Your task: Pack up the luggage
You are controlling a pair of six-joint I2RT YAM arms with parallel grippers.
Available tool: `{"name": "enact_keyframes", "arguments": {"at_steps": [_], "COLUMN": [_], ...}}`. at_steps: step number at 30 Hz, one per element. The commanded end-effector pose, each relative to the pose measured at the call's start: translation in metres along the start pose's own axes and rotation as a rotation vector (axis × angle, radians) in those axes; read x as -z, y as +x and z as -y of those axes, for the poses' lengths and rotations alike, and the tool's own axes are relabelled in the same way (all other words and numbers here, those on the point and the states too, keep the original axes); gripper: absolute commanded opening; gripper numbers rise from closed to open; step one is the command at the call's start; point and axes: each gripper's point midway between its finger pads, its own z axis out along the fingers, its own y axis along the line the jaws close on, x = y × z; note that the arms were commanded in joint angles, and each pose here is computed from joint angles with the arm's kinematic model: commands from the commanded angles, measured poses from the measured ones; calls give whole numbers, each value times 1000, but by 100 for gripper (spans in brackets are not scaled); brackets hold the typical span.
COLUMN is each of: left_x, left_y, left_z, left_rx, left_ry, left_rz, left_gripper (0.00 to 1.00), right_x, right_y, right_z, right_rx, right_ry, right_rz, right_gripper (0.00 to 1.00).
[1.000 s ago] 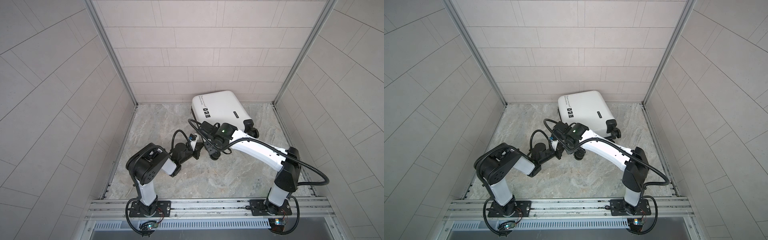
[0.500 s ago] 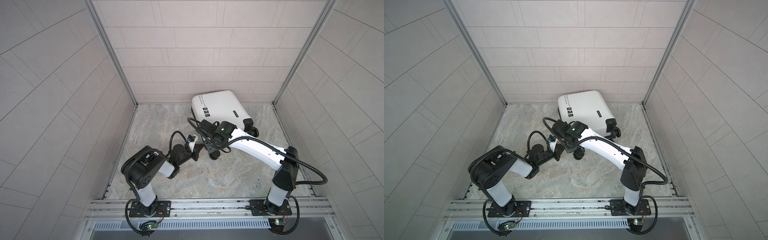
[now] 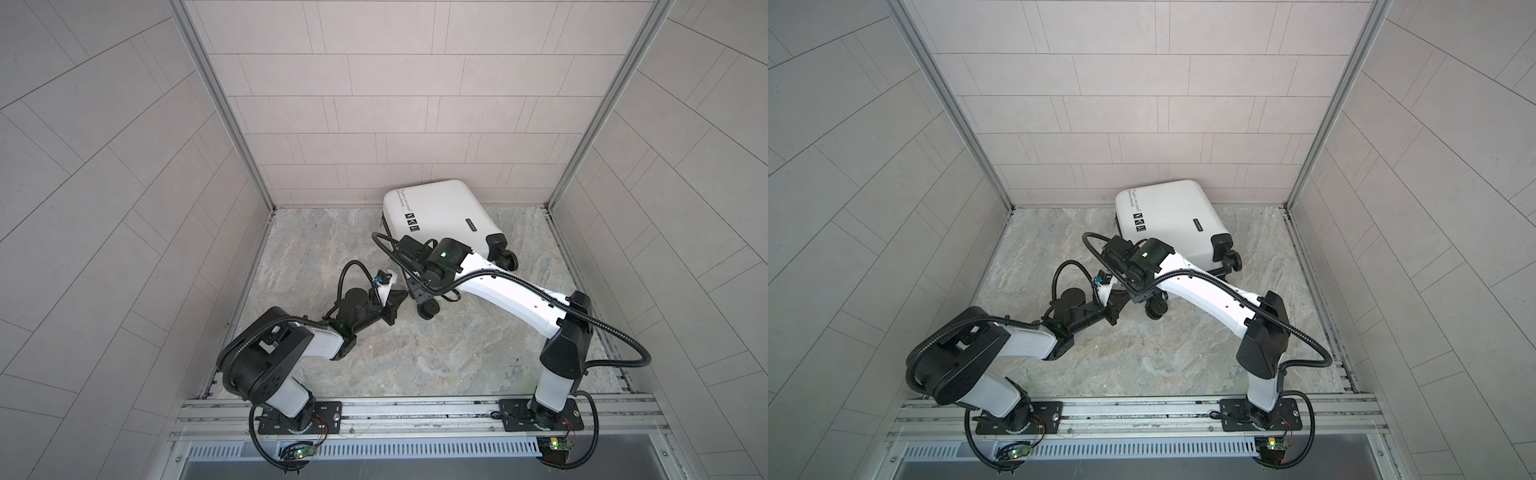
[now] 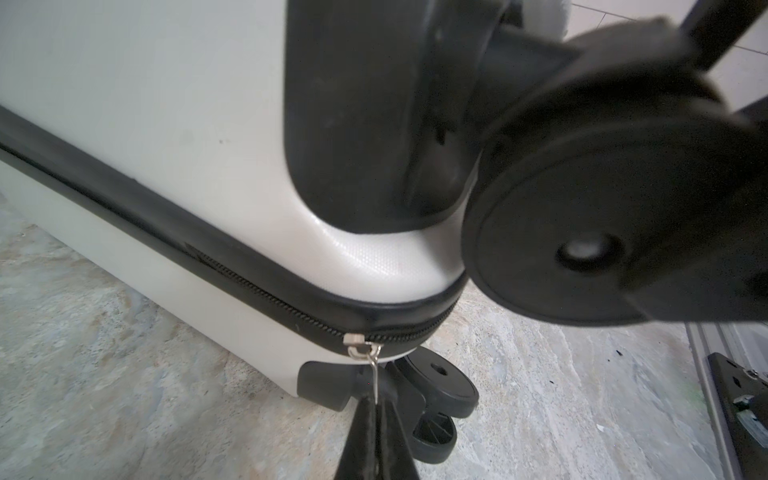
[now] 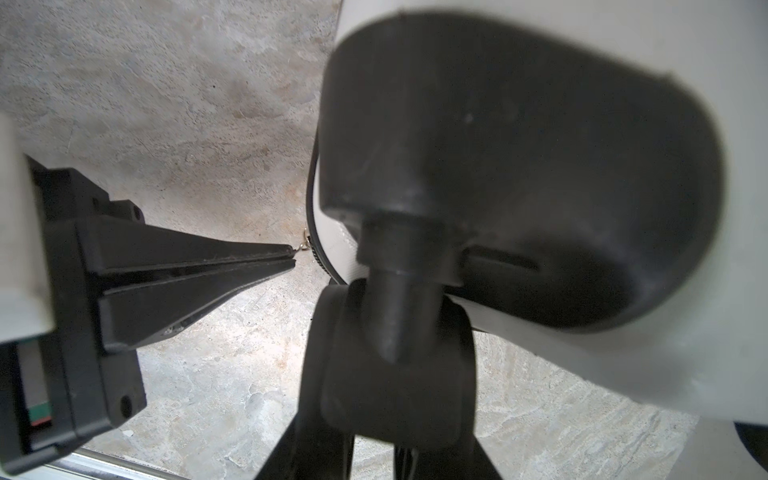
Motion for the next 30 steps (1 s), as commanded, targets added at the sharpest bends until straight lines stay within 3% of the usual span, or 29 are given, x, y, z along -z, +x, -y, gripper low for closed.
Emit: {"name": "enact_keyframes", "arguments": {"at_steps": [1, 16, 22, 25, 30], "left_x": [-2, -17, -16, -15, -12], "left_y": [-16, -20, -18, -13, -4], "left_z": [39, 66, 61, 57, 51], "left_rx": [-63, -40, -34, -39, -42], "left_ry": [152, 163, 81, 59, 26], "left_rz": [34, 112, 154, 147, 128], "left_gripper": [0, 0, 0, 0, 0], "right_x": [23, 12, 6, 7, 12], "right_y": [-51, -47, -38, -32, -21], "right_z": [-3, -11, -7, -5, 1], "right_rx": [6, -26, -35, -37, -42], "right_ry": [-21, -52, -43, -48, -50], "right_rz": [209, 196, 188, 192, 198], "right_gripper": [0, 0, 0, 13, 49]}}
